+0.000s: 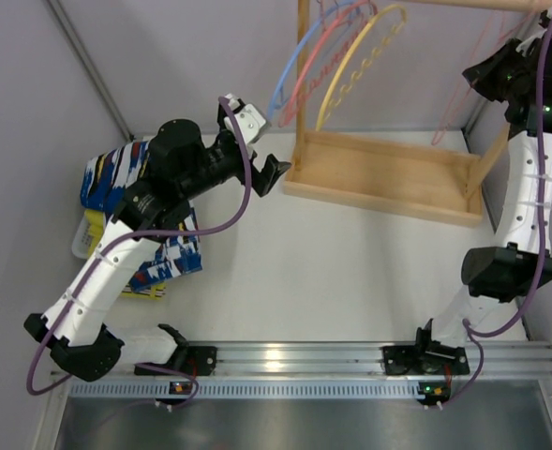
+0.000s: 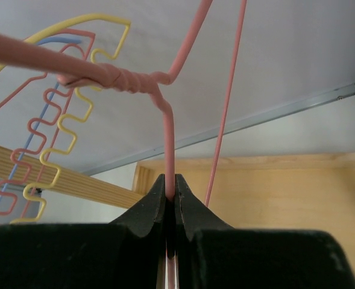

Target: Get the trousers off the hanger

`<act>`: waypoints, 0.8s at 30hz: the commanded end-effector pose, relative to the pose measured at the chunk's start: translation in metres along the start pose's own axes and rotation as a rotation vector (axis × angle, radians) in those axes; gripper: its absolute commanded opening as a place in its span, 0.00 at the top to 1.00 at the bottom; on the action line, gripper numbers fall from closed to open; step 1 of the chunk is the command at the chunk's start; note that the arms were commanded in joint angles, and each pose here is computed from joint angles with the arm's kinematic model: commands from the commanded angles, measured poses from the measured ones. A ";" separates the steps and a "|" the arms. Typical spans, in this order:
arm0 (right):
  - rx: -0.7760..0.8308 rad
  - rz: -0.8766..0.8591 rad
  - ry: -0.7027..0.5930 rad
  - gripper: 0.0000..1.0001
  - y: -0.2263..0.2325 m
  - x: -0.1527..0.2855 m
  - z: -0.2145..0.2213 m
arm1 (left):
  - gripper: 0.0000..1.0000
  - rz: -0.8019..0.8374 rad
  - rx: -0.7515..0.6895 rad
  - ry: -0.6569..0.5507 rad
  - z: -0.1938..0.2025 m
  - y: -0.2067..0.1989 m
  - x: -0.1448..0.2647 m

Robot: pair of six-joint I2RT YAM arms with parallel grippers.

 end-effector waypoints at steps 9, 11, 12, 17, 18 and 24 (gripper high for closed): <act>0.036 0.008 -0.047 1.00 -0.013 -0.019 -0.014 | 0.02 -0.026 -0.017 -0.036 -0.008 0.002 0.011; 0.033 0.015 -0.039 1.00 -0.016 -0.021 -0.011 | 0.02 -0.028 -0.015 -0.035 -0.007 0.002 0.011; 0.034 0.013 -0.033 1.00 -0.017 -0.022 -0.008 | 0.02 -0.028 -0.015 -0.033 -0.006 0.002 0.011; 0.042 -0.009 0.000 0.80 -0.016 -0.019 0.007 | 0.02 -0.053 0.021 -0.024 -0.001 0.005 0.013; 0.034 -0.007 0.022 0.76 -0.018 -0.020 0.017 | 0.02 -0.061 0.033 -0.021 -0.001 0.007 0.011; 0.036 -0.017 0.012 0.41 -0.014 0.003 0.025 | 0.02 -0.109 0.115 -0.028 -0.003 0.020 0.012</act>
Point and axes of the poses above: each gripper's point midway between its finger pads, its own x axis back along the fingers, its own y axis along the line the jaws close on, z = x × y, the point moved 3 cm from there along x, back along the fingers, and after that the axes turned 13 degrees about x, right-handed, at the moved point
